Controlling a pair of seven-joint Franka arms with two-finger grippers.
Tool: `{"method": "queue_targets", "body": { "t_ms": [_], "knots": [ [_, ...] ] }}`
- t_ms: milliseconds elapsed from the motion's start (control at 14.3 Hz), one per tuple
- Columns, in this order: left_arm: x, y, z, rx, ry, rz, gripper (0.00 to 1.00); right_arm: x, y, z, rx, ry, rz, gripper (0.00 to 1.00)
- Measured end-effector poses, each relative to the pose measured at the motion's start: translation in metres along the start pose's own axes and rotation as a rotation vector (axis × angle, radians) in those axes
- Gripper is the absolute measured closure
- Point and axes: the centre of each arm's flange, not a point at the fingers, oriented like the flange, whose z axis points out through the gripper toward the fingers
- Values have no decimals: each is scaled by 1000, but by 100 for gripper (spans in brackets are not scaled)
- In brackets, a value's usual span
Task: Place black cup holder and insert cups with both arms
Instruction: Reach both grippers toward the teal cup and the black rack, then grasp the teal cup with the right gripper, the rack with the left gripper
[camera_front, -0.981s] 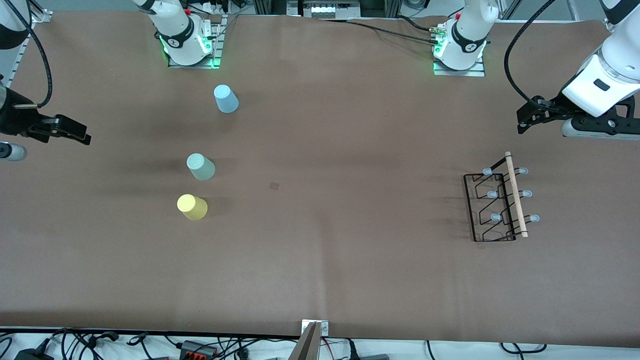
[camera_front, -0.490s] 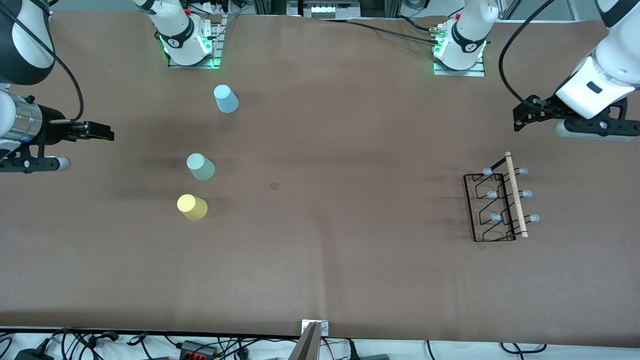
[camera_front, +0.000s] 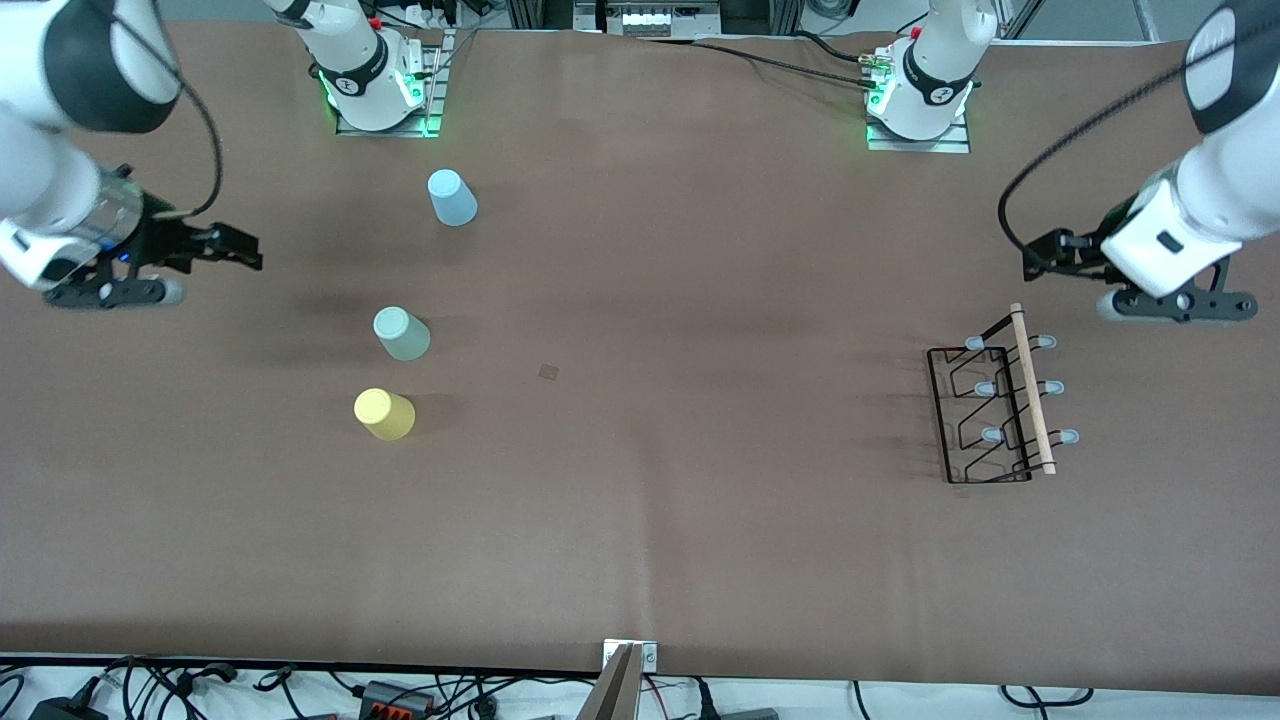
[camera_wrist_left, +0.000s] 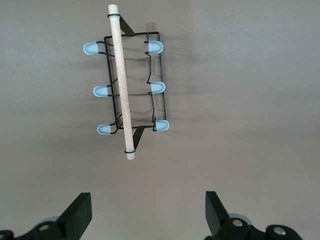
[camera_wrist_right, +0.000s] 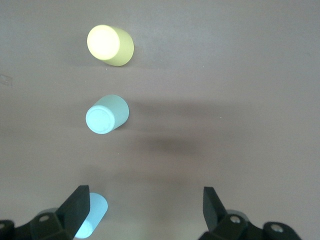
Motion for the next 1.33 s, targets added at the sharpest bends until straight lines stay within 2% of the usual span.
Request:
{"method": "queue_targets", "body": {
  "t_ms": [140, 350, 840, 981, 1121, 1261, 1331],
  "knots": [
    [11, -16, 14, -7, -35, -1, 0, -9, -9, 23, -4, 49, -2, 0],
    [21, -41, 40, -18, -71, -27, 0, -2, -29, 62, -8, 65, 0, 0],
    [42, -35, 117, -16, 118, -18, 3, 34, -51, 125, -7, 130, 13, 0],
    [45, -34, 136, -13, 198, -15, 14, 41, -55, 140, -5, 148, 29, 0],
    [42, -33, 160, -8, 265, -8, 15, 46, -64, 154, -2, 156, 60, 0],
    [37, -34, 176, -6, 283, -6, 22, 48, -77, 166, 2, 165, 76, 0],
    [36, -35, 179, -6, 284, -7, 22, 49, -81, 170, 3, 168, 86, 0]
  ]
}}
